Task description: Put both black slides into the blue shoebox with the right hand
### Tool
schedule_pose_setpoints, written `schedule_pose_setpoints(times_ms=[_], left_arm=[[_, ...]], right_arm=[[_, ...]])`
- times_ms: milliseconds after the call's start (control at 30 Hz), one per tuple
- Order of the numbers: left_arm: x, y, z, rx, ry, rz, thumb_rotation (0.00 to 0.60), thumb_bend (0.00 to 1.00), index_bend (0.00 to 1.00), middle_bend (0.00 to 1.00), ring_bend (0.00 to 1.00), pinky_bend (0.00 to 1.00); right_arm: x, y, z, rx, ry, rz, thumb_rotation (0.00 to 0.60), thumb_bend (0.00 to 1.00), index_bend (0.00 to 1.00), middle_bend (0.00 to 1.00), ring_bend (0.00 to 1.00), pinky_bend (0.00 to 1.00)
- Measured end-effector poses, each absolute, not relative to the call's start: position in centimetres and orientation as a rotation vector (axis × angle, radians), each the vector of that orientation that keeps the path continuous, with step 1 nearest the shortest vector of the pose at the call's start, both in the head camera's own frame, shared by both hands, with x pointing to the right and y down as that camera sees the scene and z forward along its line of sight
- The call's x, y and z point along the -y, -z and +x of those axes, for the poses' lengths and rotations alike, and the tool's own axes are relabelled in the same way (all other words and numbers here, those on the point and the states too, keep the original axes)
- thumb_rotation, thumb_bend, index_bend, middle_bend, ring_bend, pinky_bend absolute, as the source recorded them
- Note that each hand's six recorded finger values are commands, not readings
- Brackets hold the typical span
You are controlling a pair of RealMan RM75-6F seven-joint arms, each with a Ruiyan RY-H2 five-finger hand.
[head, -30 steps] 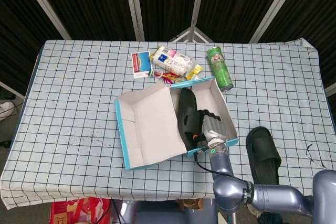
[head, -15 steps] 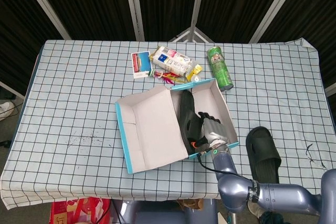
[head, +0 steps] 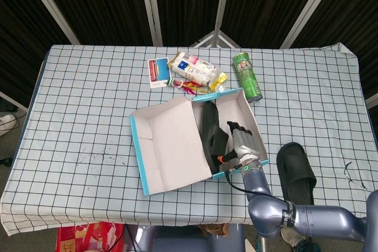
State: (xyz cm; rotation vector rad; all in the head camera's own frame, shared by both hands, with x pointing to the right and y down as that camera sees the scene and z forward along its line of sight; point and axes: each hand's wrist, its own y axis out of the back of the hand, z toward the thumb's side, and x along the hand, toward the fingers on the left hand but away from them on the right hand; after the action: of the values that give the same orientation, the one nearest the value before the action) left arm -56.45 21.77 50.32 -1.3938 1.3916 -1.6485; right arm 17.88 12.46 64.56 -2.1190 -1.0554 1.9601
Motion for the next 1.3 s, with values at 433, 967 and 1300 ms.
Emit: schedule_pose_setpoints(times_ms=[433, 967, 1300], left_arm=[[-21.8, -50.2, -56.5, -1.398, 1.649, -1.390, 0.600, 0.37, 0.09, 0.00, 0.00, 0.09], [-21.9, -50.0, -56.6, -1.406, 1.645, -1.382, 0.600, 0.37, 0.09, 0.00, 0.00, 0.09], [-21.9, -50.1, -56.5, -1.392, 1.660, -1.368, 0.600, 0.37, 0.10, 0.00, 0.00, 0.09]], right_arm=[[-11.1, -61.3, 20.2, 1.006, -1.997, -1.971, 0.600, 0.20, 0.06, 0.07, 0.12, 0.05], [-9.2, -57.3, 27.0, 1.244, -1.954, -1.691, 0.600, 0.55, 0.47, 0.39, 0.45, 0.53], [-10.8, -59.6, 32.9, 1.143, -2.075, -1.539, 0.600, 0.55, 0.48, 0.39, 0.45, 0.53]])
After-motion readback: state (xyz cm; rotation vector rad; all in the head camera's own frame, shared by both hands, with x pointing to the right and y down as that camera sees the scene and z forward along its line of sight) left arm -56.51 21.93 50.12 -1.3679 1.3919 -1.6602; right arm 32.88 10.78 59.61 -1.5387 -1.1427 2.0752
